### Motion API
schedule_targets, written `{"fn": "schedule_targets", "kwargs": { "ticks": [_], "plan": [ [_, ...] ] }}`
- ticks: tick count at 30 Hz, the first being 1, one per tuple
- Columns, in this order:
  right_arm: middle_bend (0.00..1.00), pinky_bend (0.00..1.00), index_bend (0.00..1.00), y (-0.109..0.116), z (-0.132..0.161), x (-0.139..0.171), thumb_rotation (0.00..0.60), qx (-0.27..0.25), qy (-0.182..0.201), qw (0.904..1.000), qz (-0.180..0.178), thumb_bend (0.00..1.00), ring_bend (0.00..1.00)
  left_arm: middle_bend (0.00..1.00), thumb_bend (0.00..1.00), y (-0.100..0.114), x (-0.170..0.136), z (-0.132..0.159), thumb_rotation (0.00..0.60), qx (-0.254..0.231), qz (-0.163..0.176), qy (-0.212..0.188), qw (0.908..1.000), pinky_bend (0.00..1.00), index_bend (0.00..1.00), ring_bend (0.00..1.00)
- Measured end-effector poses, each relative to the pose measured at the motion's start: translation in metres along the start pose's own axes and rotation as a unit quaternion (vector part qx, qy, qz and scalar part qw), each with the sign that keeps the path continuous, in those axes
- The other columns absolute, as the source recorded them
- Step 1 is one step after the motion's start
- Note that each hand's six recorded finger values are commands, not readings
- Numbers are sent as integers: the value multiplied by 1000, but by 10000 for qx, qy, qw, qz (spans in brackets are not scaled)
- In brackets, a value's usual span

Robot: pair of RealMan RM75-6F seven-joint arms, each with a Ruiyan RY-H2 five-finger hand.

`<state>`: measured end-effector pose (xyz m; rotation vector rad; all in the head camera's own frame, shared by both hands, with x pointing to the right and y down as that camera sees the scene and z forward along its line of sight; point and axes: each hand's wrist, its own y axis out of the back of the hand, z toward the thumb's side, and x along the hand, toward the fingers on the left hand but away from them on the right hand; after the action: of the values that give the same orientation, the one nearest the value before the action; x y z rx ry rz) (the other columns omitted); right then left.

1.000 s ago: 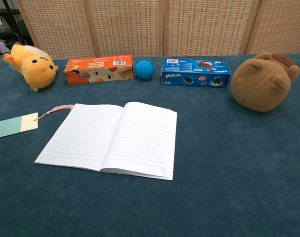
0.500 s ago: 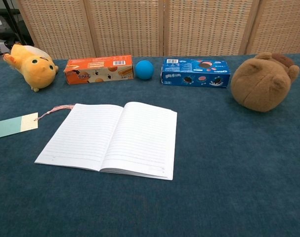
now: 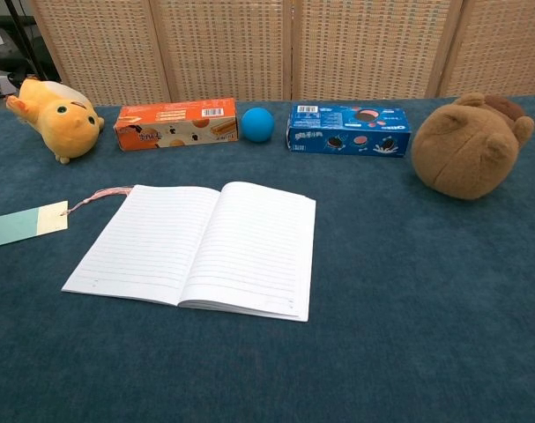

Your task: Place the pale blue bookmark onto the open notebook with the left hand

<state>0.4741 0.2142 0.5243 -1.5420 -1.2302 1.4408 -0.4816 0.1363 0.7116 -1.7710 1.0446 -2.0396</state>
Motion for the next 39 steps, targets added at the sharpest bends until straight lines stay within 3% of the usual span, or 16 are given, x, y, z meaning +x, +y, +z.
{"fn": "schedule_targets", "kwargs": {
  "ticks": [13,21,39],
  "plan": [
    [0,0,113,1,-1,-1,600,-19,-11,10000,0,40,0,0,0,-8,4,2,600,-13,-101,65,9999,0,376,0],
    [0,0,113,1,-1,-1,600,-27,-10,10000,-1,39,0,0,55,-11,7,-1,600,-173,-150,174,9996,0,552,0],
    [0,0,113,0,-1,-1,600,-20,-9,10000,14,39,0,0,56,22,-4,-7,600,-560,320,-31,9979,0,565,0]
  ]
}}
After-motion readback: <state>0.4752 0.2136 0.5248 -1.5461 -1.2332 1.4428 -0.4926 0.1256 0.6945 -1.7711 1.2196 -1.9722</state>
